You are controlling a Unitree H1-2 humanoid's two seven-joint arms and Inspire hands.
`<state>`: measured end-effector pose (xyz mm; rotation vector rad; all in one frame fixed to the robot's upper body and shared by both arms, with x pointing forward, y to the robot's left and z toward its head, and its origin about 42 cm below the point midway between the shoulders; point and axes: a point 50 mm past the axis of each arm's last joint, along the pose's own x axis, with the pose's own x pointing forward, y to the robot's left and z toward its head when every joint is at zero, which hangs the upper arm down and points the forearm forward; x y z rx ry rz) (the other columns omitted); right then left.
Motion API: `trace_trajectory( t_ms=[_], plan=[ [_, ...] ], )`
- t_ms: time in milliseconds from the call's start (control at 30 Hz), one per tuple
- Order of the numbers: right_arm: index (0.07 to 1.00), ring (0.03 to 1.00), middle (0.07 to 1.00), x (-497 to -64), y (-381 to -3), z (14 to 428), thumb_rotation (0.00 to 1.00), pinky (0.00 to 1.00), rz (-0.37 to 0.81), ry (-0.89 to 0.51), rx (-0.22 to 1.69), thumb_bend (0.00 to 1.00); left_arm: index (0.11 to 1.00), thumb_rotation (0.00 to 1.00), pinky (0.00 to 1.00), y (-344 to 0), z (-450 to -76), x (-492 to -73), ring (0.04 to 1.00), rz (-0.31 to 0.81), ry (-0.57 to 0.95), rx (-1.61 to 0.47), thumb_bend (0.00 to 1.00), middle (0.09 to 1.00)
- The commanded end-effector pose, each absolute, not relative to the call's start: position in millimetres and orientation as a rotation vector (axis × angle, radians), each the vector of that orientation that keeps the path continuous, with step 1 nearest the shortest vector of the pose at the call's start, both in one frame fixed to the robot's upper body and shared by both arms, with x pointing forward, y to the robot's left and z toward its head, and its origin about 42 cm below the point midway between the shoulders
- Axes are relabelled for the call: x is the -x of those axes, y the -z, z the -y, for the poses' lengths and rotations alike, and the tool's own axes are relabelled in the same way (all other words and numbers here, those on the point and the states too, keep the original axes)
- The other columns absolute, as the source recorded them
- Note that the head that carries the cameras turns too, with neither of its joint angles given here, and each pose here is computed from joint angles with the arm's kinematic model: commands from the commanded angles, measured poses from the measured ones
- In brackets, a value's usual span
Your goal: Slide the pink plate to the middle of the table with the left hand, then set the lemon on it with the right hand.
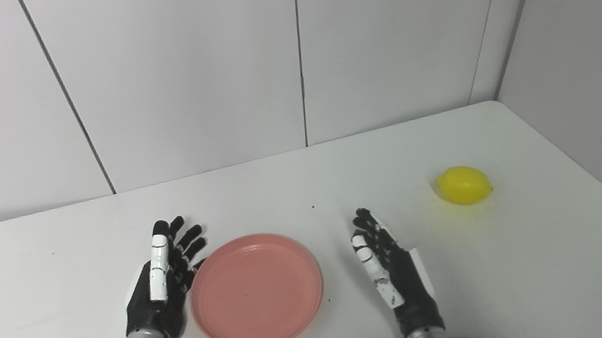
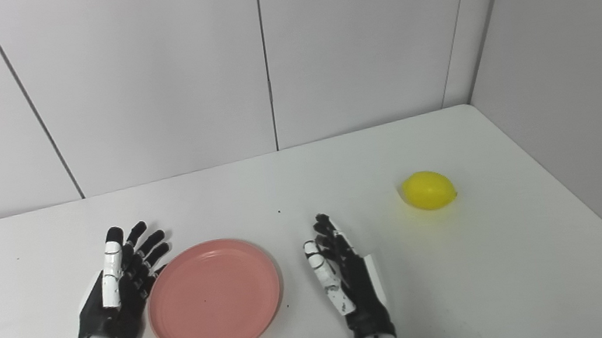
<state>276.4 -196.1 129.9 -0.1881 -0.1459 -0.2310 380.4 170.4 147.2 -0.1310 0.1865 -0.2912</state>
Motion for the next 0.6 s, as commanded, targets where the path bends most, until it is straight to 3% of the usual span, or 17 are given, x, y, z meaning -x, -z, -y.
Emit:
trace_trajectory(
  t_ms=[0,133,300,367,567],
  plan=[
    [0.826,0.807,0.834,-290.1,-160.6,202.7,0.83,0.77,0.251,0.261,0.236,0.77,0.971,1.0,0.98,-120.5,-177.7,-374.0,0.921,-0.332,0.271,0.106,0.69,0.918],
    [0.728,0.738,0.743,-298.3,-186.8,221.2,0.79,0.7,0.327,0.293,0.402,0.77,0.977,1.0,0.98,-119.3,-175.8,-373.1,0.924,-0.336,0.272,0.118,0.67,0.924],
    [0.672,0.704,0.698,-309.9,-202.4,237.1,0.75,0.67,0.417,0.321,0.506,0.83,0.972,1.0,0.97,-118.0,-173.9,-371.2,0.922,-0.339,0.274,0.122,0.67,0.919],
    [0.664,0.677,0.688,-313.6,-207.5,242.2,0.74,0.61,0.444,0.325,0.555,0.85,0.969,1.0,0.97,-117.5,-173.5,-370.4,0.918,-0.34,0.271,0.125,0.67,0.913],
    [0.667,0.64,0.674,-321.1,-223.2,258.4,0.72,0.56,0.5,0.338,0.732,0.88,0.971,1.0,0.98,-115.9,-173.5,-370.5,0.922,-0.345,0.269,0.131,0.67,0.922]
  ],
)
